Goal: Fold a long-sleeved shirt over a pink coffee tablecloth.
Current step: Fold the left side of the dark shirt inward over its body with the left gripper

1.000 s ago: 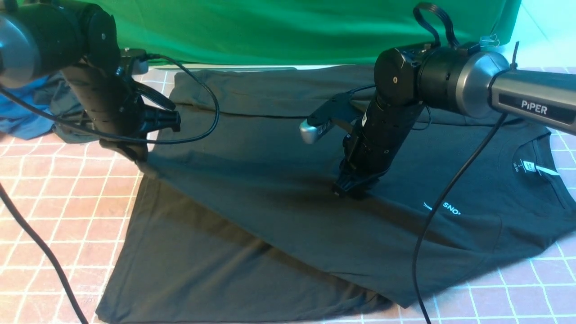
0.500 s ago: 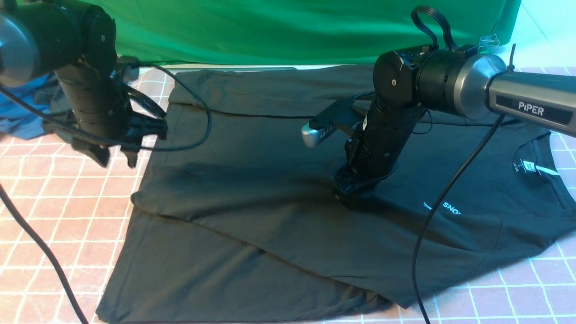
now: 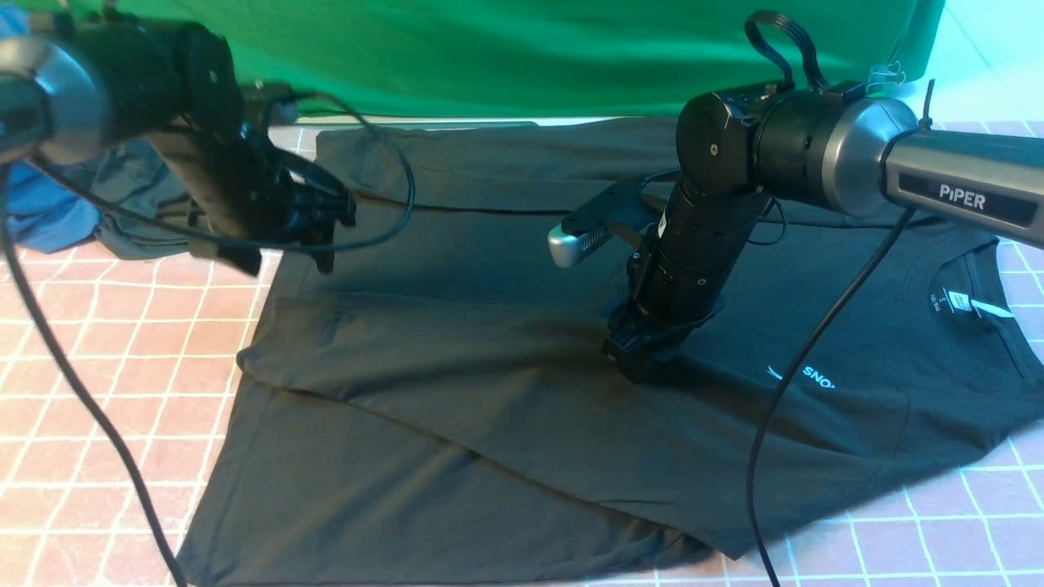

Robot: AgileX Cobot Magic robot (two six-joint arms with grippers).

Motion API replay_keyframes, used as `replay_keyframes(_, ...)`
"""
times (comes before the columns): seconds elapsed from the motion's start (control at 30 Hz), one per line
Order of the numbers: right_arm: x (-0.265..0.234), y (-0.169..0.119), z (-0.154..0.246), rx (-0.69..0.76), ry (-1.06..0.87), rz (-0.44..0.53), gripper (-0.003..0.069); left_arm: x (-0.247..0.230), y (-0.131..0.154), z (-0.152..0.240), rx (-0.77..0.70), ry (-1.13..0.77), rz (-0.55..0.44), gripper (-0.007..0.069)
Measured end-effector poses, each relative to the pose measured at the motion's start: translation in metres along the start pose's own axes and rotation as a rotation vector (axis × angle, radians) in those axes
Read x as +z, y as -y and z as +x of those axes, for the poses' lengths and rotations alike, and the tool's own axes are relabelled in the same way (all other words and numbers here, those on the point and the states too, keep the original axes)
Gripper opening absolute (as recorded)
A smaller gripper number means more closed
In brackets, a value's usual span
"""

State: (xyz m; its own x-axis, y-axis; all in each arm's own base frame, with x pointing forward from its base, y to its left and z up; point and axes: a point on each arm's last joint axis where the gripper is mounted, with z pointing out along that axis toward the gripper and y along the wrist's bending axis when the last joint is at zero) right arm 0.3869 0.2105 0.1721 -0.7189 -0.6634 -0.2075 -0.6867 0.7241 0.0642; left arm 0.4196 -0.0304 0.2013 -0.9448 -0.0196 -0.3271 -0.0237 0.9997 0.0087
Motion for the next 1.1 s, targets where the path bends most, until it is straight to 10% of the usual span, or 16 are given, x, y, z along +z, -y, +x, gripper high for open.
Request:
replay_keyframes(0.4,0.0,0.0,-0.001,-0.001,0.01,0.004,0.0427,0.028,0.0,0.005,0.048,-0.067,-0.008,0.052)
replay_keyframes(0.53,0.0,0.001,-0.001,-0.001,0.014,0.006,0.0427,0.028,0.001,0.004,0.075,-0.056,-0.006,0.0433)
replay_keyframes(0.73,0.0,0.001,-0.001,-0.001,0.014,0.006,0.0427,0.028,0.004,0.006,0.118,-0.071,0.035,0.0097)
replay_keyframes(1.1,0.0,0.001,-0.001,-0.002,0.013,0.007,0.0427,0.01,0.0,-0.012,0.142,-0.048,-0.016,0.0045)
